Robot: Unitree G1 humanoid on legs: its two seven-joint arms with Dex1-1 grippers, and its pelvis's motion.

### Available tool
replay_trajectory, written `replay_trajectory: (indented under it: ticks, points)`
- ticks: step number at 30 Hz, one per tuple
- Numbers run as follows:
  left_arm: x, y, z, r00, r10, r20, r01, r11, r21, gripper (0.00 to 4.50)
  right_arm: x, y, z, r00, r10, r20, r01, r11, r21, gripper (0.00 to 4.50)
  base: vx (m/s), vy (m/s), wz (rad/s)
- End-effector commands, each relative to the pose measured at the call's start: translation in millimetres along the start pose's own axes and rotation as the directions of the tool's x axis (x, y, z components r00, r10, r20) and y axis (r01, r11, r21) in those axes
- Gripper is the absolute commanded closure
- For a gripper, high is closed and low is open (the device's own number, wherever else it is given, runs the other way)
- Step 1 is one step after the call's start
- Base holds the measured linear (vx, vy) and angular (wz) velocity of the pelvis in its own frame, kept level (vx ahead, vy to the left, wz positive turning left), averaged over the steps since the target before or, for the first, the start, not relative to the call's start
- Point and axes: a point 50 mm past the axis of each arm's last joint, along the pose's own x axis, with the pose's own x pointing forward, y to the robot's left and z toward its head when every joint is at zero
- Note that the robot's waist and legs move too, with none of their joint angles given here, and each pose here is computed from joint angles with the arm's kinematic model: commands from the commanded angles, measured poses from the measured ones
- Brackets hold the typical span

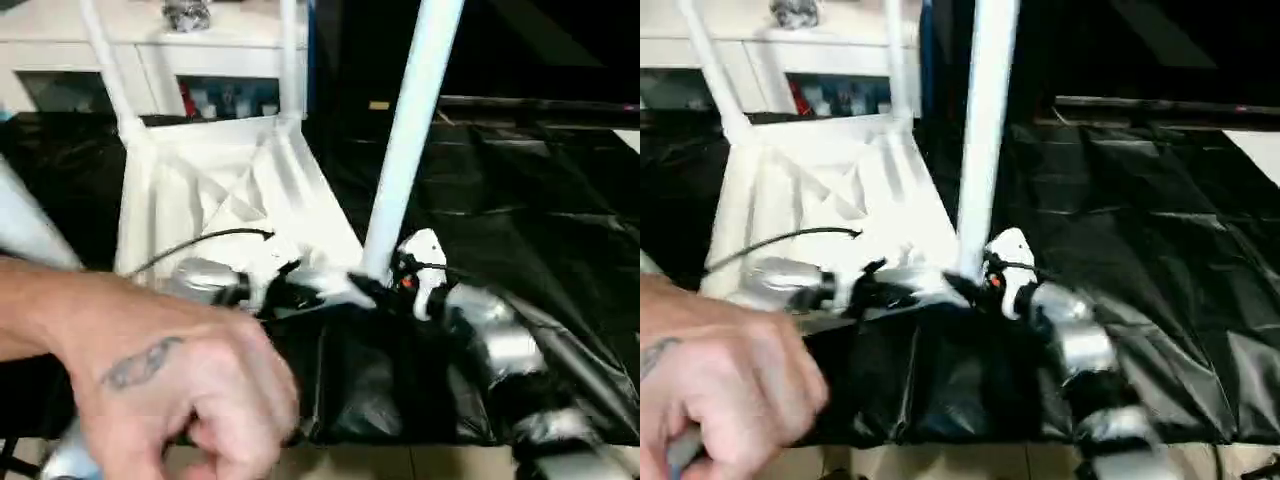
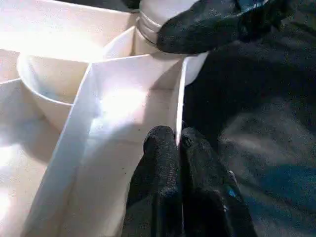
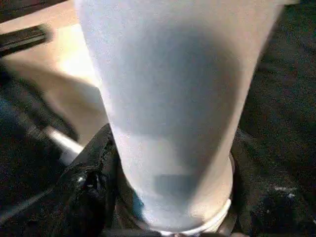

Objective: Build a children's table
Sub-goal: Rotate leg to tighten

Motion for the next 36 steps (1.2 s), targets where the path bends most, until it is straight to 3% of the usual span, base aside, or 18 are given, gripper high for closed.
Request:
replay_trajectory:
  ticks: [1,4,7,12,17,18,19,22,26,27,30,36]
  points:
    - [31.4,-17.4,14.1,0.997,-0.037,0.067,0.04,0.999,-0.03,4.5,22.2,37.7,-7.9,0.997,0.073,-0.023,-0.072,0.997,0.041,1.82,0.0,0.0,0.0]
    - [34.6,-20.5,15.4,0.997,-0.053,0.062,0.054,0.998,-0.014,4.5,24.0,40.5,-4.4,0.999,0.05,0.001,-0.05,0.998,0.029,1.82,0.0,0.0,0.0]
    - [32.5,-21.0,15.1,0.995,-0.082,0.052,0.081,0.996,0.021,4.5,22.3,35.0,1.7,0.999,0.006,0.042,-0.006,1.0,0.011,1.09,0.0,0.0,0.0]
    - [14.7,-10.6,13.9,0.992,-0.123,0.025,0.121,0.991,0.057,4.5,12.8,23.6,15.5,0.993,0.104,0.062,-0.101,0.994,-0.04,0.68,0.0,0.0,0.0]
    - [-1.3,-1.9,15.2,0.985,-0.174,0.004,0.173,0.982,0.081,4.5,-0.3,6.6,24.4,0.973,0.23,0.011,-0.227,0.966,-0.127,0.17,0.0,0.0,0.0]
    - [-7.5,-0.5,15.5,0.976,-0.216,-0.008,0.216,0.973,0.087,4.5,-5.8,-2.0,27.5,0.956,0.289,-0.045,-0.292,0.944,-0.151,0.11,0.0,0.0,0.0]
    - [-7.9,-0.5,15.5,0.976,-0.218,-0.009,0.218,0.972,0.087,4.5,-6.2,-2.5,27.7,0.955,0.292,-0.048,-0.296,0.943,-0.152,0.05,0.0,0.0,0.0]
    - [-13.5,-0.9,14.9,0.958,-0.285,-0.017,0.286,0.954,0.095,4.5,-14.1,-9.4,27.7,0.907,0.385,-0.17,-0.414,0.889,-0.194,0.05,0.0,0.0,0.0]
    - [-16.5,-0.6,11.5,0.947,-0.317,-0.05,0.32,0.942,0.104,4.5,-16.3,-8.4,26.5,0.855,0.47,-0.221,-0.509,0.842,-0.179,0.05,0.0,0.0,0.0]
    - [-17.8,0.6,10.2,0.946,-0.318,-0.067,0.323,0.94,0.106,4.5,-14.7,-8.2,26.6,0.837,0.489,-0.244,-0.534,0.828,-0.17,0.33,0.0,0.0,0.0]
    - [-18.7,2.2,9.7,0.946,-0.316,-0.075,0.323,0.94,0.108,4.5,-10.8,-8.0,28.1,0.831,0.496,-0.25,-0.542,0.824,-0.167,0.44,0.0,0.0,0.0]
    - [-18.5,5.2,7.5,0.951,-0.298,-0.079,0.305,0.947,0.097,4.5,-3.8,-2.1,28.5,0.826,0.522,-0.211,-0.556,0.816,-0.156,1.08,0.0,0.0,0.0]
